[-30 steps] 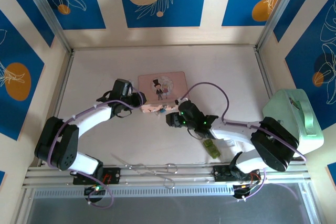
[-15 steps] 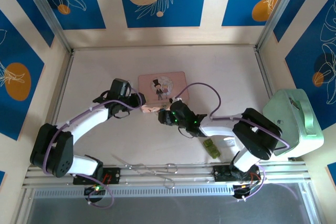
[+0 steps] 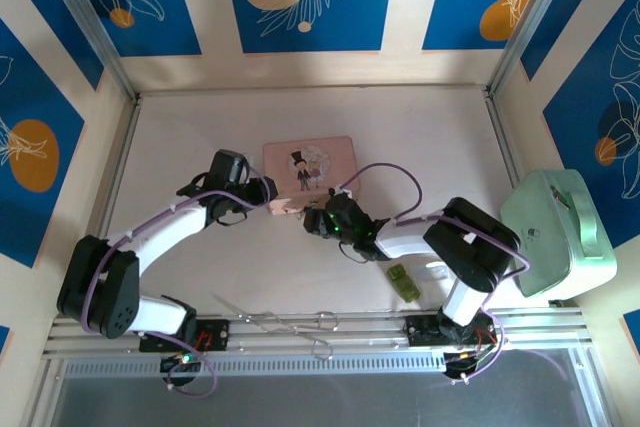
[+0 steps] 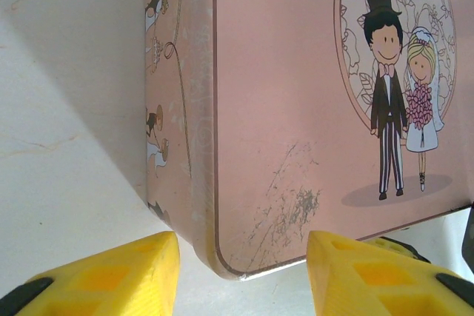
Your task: Unlock the padlock with the key
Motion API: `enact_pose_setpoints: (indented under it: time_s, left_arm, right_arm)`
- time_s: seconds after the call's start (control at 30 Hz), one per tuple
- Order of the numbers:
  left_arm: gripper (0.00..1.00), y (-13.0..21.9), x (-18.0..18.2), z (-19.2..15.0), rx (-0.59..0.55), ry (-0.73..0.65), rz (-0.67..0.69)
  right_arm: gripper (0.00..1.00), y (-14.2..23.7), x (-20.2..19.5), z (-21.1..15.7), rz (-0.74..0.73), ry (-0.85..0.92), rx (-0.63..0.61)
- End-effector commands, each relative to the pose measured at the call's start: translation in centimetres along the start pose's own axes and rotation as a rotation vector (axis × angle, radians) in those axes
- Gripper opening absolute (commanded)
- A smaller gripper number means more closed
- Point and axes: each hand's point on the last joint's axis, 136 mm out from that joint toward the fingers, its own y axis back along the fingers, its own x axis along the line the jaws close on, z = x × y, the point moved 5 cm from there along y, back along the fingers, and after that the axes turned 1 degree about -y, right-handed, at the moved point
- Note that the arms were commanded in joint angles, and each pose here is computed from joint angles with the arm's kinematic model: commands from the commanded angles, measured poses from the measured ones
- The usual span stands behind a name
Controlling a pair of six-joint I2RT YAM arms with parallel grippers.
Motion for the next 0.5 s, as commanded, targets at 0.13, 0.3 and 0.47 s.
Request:
enact_pose_setpoints:
  time_s: [0.13, 0.3, 0.47]
  left_arm:
    - [0.48, -0.1, 0.6, -0.6, 0.010, -0.010, 0.011]
    - [0.47, -0.1, 0.7, -0.7, 0.014, -0.008, 0.005]
    - [0.47, 0.0, 0.6, -0.8, 0.017, -0.009, -0.003]
  right_arm:
    - [0.56, -1.5, 0.4, 0.8, 0.000, 0.029, -0.015]
    - [0.53, -2.2, 0.5, 1.0, -0.007, 0.044, -0.017]
    - [0.52, -2.8, 0.3, 1.2, -0.047, 0.043, -0.021]
